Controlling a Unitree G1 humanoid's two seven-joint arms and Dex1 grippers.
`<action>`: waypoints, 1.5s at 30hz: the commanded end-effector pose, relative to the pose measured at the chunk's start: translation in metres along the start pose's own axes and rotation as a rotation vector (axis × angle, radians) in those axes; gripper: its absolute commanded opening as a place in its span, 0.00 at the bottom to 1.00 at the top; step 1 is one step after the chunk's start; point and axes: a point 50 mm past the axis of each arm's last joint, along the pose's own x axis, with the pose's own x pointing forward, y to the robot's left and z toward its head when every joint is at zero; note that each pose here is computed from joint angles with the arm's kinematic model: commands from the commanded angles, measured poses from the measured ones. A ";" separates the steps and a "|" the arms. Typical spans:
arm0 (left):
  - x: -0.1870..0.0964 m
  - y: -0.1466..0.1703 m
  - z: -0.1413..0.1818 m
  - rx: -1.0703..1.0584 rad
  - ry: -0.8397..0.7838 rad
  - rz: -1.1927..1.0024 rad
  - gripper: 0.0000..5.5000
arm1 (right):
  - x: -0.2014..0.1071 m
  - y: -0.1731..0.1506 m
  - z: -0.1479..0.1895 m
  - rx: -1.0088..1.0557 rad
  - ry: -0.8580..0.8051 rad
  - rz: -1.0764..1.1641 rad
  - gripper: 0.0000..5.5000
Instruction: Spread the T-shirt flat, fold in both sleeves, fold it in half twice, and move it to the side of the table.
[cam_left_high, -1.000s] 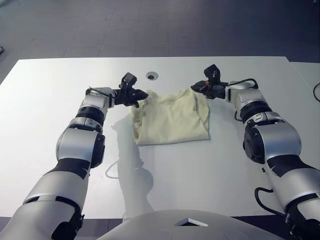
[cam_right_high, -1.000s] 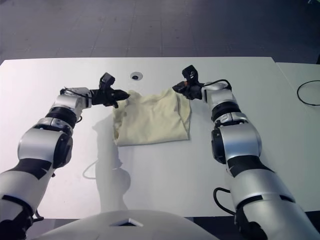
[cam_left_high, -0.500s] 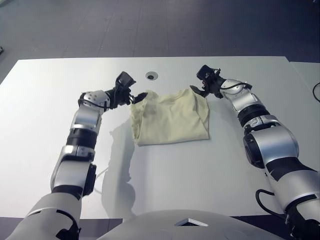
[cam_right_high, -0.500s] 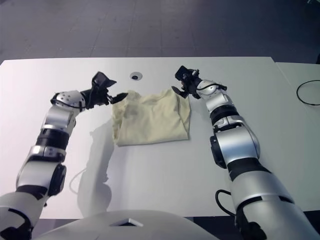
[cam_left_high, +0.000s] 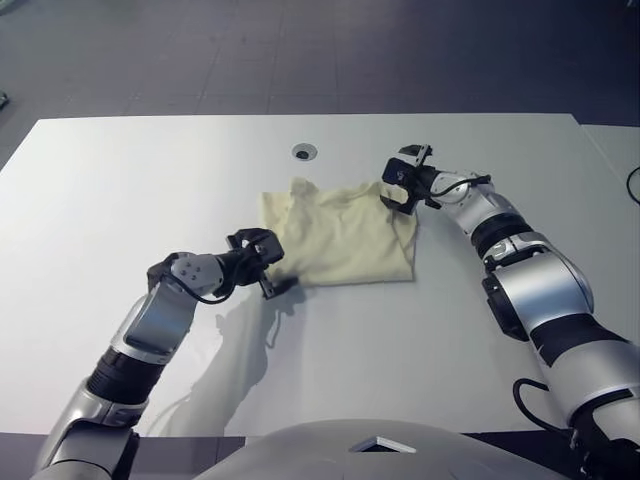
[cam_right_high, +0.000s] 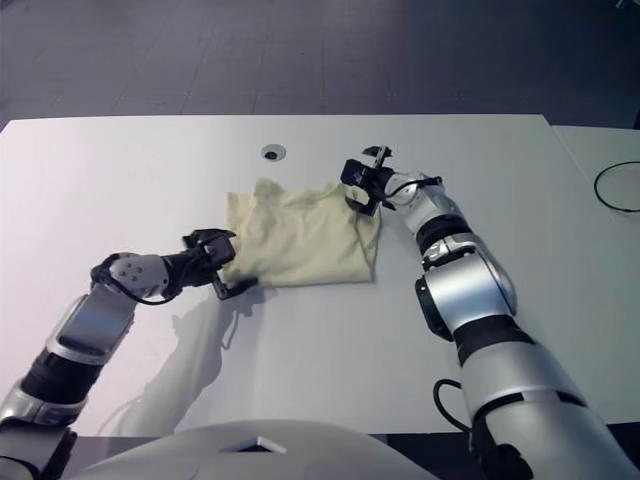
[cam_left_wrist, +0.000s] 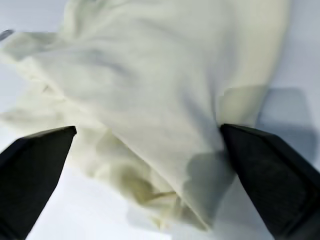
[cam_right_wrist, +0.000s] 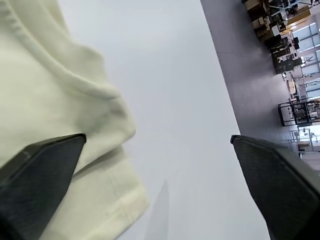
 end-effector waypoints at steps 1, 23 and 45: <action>-0.001 0.005 -0.017 0.021 0.098 -0.006 0.98 | -0.005 0.017 -0.023 -0.061 0.052 0.086 0.98; 0.025 0.136 0.009 0.581 0.111 0.142 0.98 | -0.120 0.064 0.086 -0.170 -0.549 0.503 0.98; -0.118 -0.056 0.006 0.336 -0.170 -0.459 0.98 | -0.236 0.131 0.043 0.036 -0.225 0.527 0.98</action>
